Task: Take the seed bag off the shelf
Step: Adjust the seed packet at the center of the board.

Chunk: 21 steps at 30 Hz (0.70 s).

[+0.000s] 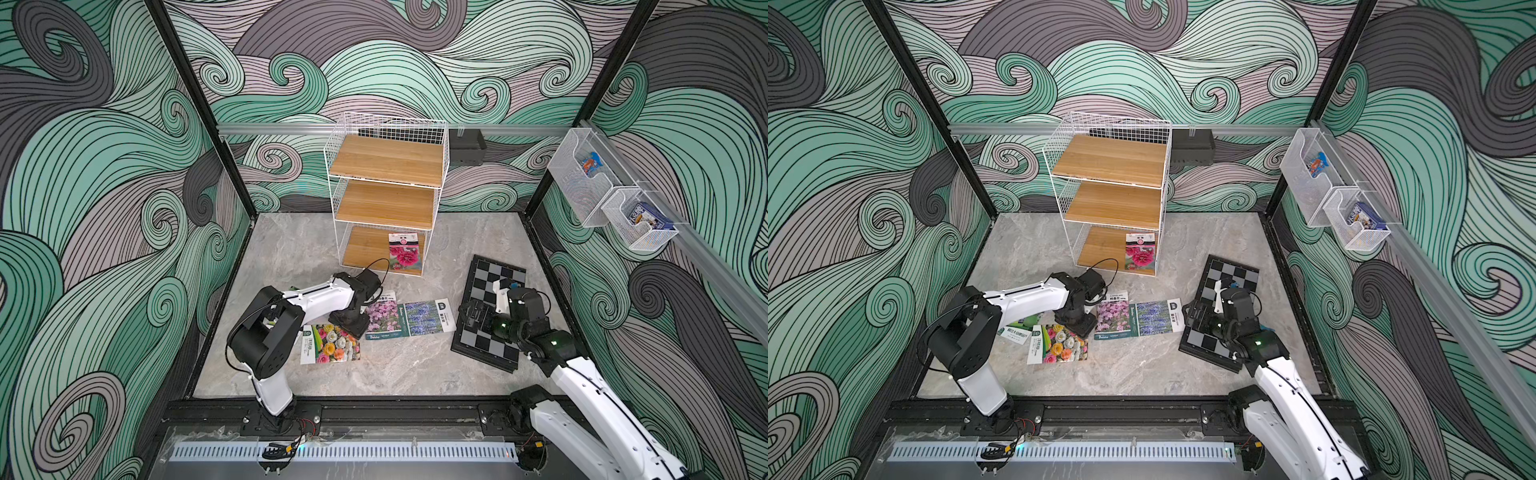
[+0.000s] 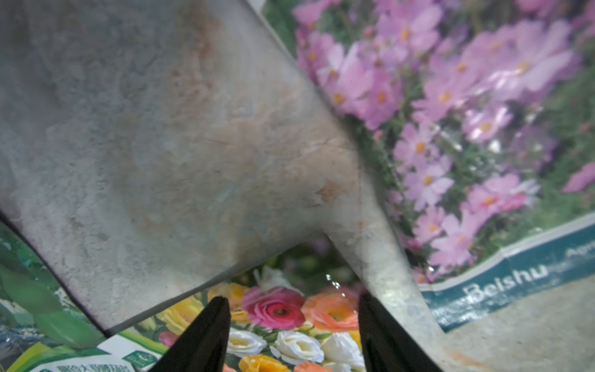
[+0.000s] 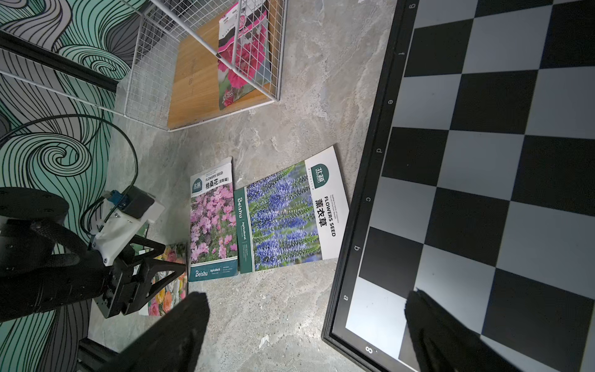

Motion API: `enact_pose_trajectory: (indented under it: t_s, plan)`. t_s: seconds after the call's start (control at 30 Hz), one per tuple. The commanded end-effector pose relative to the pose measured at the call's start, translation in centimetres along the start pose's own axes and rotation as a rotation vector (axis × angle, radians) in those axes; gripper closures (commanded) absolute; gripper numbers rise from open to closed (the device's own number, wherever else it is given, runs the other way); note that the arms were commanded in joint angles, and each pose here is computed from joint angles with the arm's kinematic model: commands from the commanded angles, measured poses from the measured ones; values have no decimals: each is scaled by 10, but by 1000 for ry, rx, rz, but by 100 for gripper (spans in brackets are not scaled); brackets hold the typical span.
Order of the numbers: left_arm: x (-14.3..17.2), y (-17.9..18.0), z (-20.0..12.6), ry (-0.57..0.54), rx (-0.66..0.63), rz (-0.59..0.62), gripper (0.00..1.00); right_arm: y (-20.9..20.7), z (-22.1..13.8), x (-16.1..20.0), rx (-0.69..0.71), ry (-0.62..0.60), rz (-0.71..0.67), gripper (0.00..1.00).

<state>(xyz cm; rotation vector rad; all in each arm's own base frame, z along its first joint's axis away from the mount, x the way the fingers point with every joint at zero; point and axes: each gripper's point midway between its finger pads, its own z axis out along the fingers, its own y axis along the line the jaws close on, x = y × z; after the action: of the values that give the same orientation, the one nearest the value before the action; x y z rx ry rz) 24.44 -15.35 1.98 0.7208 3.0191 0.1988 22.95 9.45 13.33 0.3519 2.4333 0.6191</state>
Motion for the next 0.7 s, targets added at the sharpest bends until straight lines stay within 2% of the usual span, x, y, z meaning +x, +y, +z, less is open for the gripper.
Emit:
enact_pose_trajectory:
  t_s: [0.0,0.33,0.53,0.67]
  plan:
    - [11,4,8,55,-39,-176,33,5,-4,-5,-10,-15,-37,1]
    - [14,-3,38,19,61,-570,34,8,-7,0,-26,11,-100,1]
    - [-6,22,44,-31,111,-806,34,9,-6,4,-33,34,-123,1]
    - [-28,47,46,-53,116,-900,34,10,-8,5,-37,37,-145,1]
